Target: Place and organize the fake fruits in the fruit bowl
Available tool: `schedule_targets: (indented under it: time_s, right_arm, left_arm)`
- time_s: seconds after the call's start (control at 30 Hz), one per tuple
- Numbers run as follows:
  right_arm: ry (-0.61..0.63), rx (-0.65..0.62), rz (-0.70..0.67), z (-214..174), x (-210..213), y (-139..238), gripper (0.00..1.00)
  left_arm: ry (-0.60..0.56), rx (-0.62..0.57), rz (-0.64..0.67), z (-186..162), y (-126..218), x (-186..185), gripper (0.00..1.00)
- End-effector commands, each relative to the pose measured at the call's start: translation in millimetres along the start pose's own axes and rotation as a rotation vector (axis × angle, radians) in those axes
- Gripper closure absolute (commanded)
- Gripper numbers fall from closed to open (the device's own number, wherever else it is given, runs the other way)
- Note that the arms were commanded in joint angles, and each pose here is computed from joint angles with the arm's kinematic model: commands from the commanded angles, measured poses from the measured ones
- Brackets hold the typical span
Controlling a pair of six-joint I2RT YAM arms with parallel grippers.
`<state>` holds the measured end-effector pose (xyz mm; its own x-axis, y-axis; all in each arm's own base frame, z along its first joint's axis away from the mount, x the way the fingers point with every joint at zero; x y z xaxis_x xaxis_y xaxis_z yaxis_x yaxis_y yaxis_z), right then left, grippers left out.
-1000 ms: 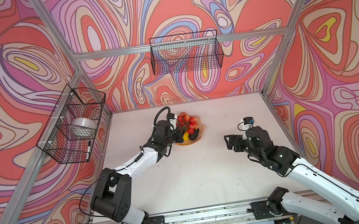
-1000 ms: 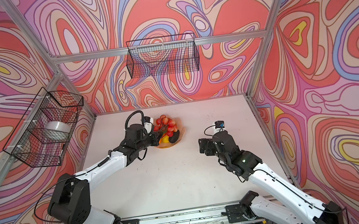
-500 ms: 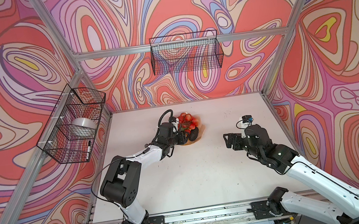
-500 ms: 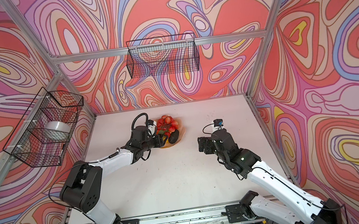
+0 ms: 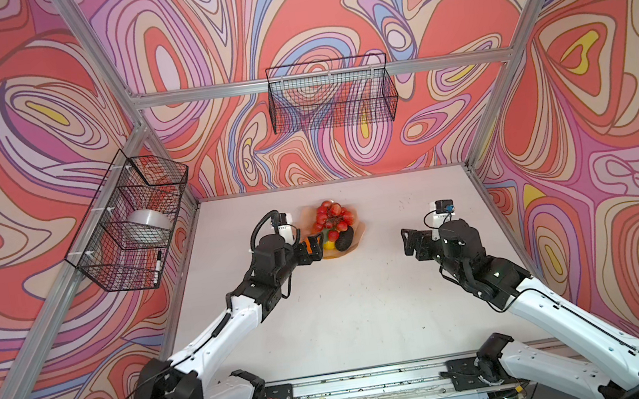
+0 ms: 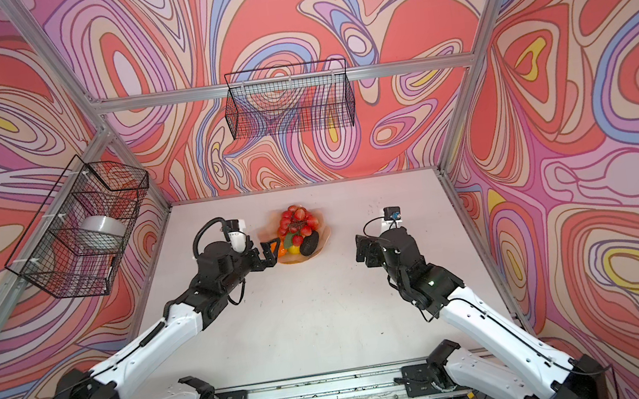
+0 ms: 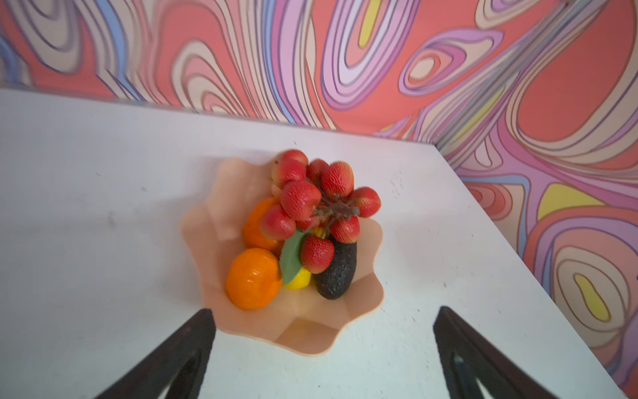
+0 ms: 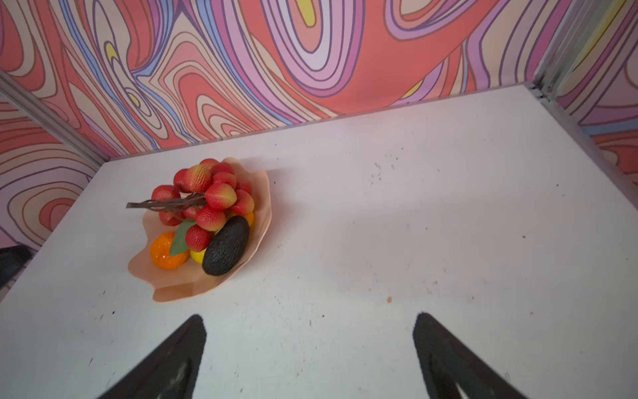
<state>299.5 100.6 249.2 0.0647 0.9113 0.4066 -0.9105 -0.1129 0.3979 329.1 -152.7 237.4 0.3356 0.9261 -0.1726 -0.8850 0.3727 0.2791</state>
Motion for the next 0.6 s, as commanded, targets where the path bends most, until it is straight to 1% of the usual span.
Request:
schedule_targets:
  time_s: [0.0,0.03,0.07,0.13,0.17,0.2,0.23,0.3,0.37,0.4,0.43,0.47,0.53,0.57]
  right_arm:
    - [0.024,-0.075,-0.025,14.3,-28.4,-25.8,0.02]
    - [-0.002,-0.070,-0.040,15.7,-43.1,-35.9,0.02]
    - [-0.028,-0.066,-0.066,15.5,-60.6,-46.4,0.02]
    - [-0.023,-0.094,-0.123,13.2,-87.8,-62.0,0.02]
    - [-0.016,-0.116,-0.155,11.7,-99.6,-68.4,0.02]
    - [-0.014,-0.135,-0.179,8.8,-112.3,-75.8,0.02]
    - [-0.018,-0.154,-0.202,6.9,-124.7,-82.6,0.02]
    - [-0.005,-0.170,-0.240,-3.0,-143.8,-94.4,0.02]
    - [0.030,-0.185,-0.276,-9.7,-157.8,-103.5,0.02]
    - [0.049,-0.208,-0.278,-10.8,-162.3,-106.1,0.02]
    - [0.059,-0.233,-0.274,-12.6,-166.1,-107.3,0.02]
    - [0.062,-0.254,-0.267,-11.5,-168.2,-108.4,0.02]
    - [0.069,-0.287,-0.221,-7.5,-164.7,-111.4,0.02]
    - [0.064,-0.286,-0.195,-9.3,-164.3,-114.6,0.01]
  left_arm:
    - [-0.091,-0.105,0.257,8.2,36.6,41.8,0.00]
    - [-0.117,-0.141,0.338,8.3,48.0,54.4,0.00]
    - [-0.157,-0.147,0.416,-7.2,55.9,68.6,0.00]
    - [-0.258,-0.192,0.547,-18.8,68.4,88.0,0.00]
    - [-0.319,-0.188,0.610,-26.3,72.3,96.9,0.00]
    - [-0.366,-0.176,0.701,-34.3,77.2,109.8,0.00]
    - [-0.388,-0.164,0.757,-42.3,78.8,120.9,0.00]
    - [-0.398,-0.105,0.752,-64.8,69.7,135.1,0.00]
    - [-0.373,-0.027,0.720,-88.2,57.4,149.4,0.00]
    - [-0.351,-0.036,0.724,-89.7,54.6,157.7,0.00]
    - [-0.354,-0.046,0.722,-89.0,52.1,159.9,0.00]
    - [-0.342,-0.060,0.704,-88.1,49.4,163.8,0.00]
    - [-0.222,-0.093,0.673,-88.3,43.8,185.0,0.00]
    - [-0.196,-0.074,0.639,-92.9,37.0,191.6,0.00]
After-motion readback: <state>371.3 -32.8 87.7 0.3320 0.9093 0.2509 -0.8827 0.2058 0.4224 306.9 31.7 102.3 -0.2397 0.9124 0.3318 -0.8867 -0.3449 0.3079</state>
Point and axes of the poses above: each gripper's point midway between its finger pads, its own y axis back along the fingers, its own x axis along the line the jaws close on, z = x × y, the point moved 2 cm from there along y, back along the fingers, and after that the axes turned 12 degrees about -y, right-handed, at the moved point
